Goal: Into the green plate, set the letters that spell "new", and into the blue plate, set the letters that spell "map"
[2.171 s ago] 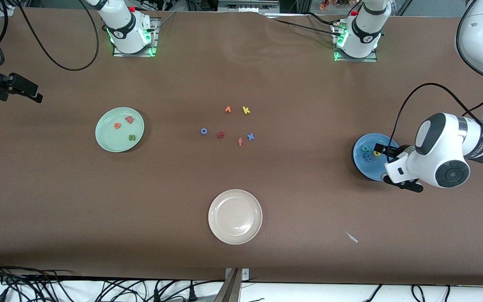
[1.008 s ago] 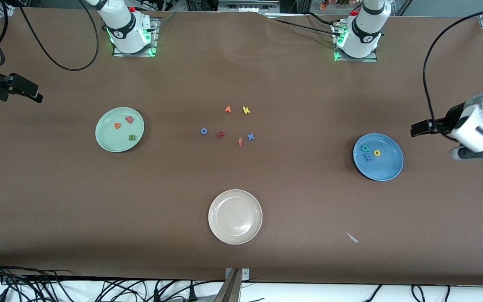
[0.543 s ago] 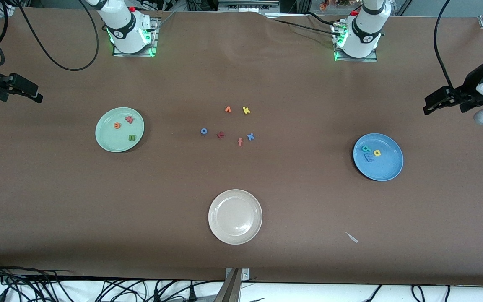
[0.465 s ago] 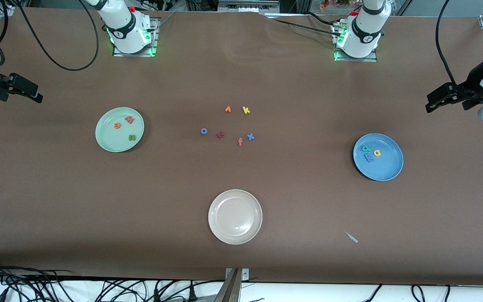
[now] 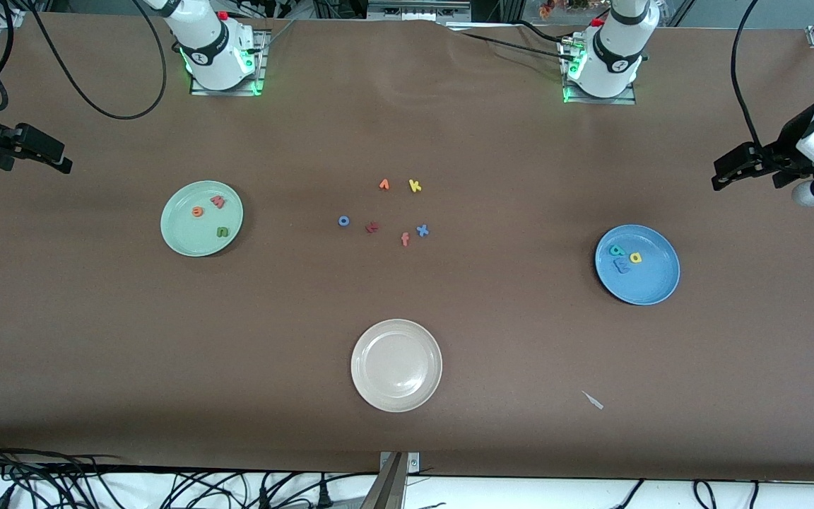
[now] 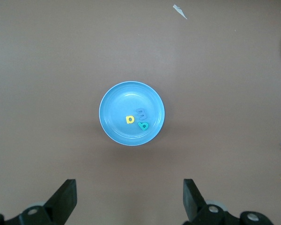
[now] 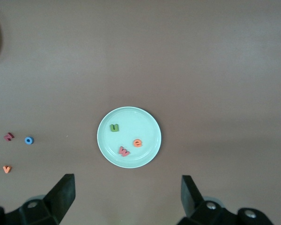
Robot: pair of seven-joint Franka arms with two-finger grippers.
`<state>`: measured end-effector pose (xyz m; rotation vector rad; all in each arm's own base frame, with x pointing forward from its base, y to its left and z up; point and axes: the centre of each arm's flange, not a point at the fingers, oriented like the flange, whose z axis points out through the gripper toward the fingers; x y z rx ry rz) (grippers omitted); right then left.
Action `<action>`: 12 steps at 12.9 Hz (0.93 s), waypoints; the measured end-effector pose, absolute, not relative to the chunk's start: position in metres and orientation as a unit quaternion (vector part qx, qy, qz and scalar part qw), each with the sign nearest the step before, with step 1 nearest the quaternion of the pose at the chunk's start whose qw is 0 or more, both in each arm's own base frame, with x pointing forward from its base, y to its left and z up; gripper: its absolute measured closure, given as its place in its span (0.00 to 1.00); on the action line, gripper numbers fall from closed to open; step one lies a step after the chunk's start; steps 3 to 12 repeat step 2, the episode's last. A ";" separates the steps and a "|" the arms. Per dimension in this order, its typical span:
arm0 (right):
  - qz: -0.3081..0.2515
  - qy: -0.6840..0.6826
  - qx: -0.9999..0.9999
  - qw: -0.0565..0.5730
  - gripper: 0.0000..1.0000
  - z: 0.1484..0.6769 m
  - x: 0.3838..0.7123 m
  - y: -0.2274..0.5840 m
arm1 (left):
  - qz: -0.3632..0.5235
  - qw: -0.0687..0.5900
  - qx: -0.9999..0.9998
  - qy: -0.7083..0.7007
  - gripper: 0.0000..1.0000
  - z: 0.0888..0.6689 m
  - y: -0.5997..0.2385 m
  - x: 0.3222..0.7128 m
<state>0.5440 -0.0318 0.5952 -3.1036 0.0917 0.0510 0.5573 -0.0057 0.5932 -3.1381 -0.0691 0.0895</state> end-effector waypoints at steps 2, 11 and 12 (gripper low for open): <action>0.016 0.030 -0.999 0.018 0.00 0.595 0.544 -0.032 | 0.029 0.001 -0.999 -0.022 0.00 0.593 -0.004 0.557; 0.016 0.030 -0.999 0.018 0.00 0.595 0.544 -0.032 | 0.029 0.001 -0.999 -0.022 0.00 0.593 -0.004 0.557; 0.016 0.030 -0.999 0.018 0.00 0.595 0.544 -0.032 | 0.029 0.001 -0.999 -0.022 0.00 0.593 -0.004 0.557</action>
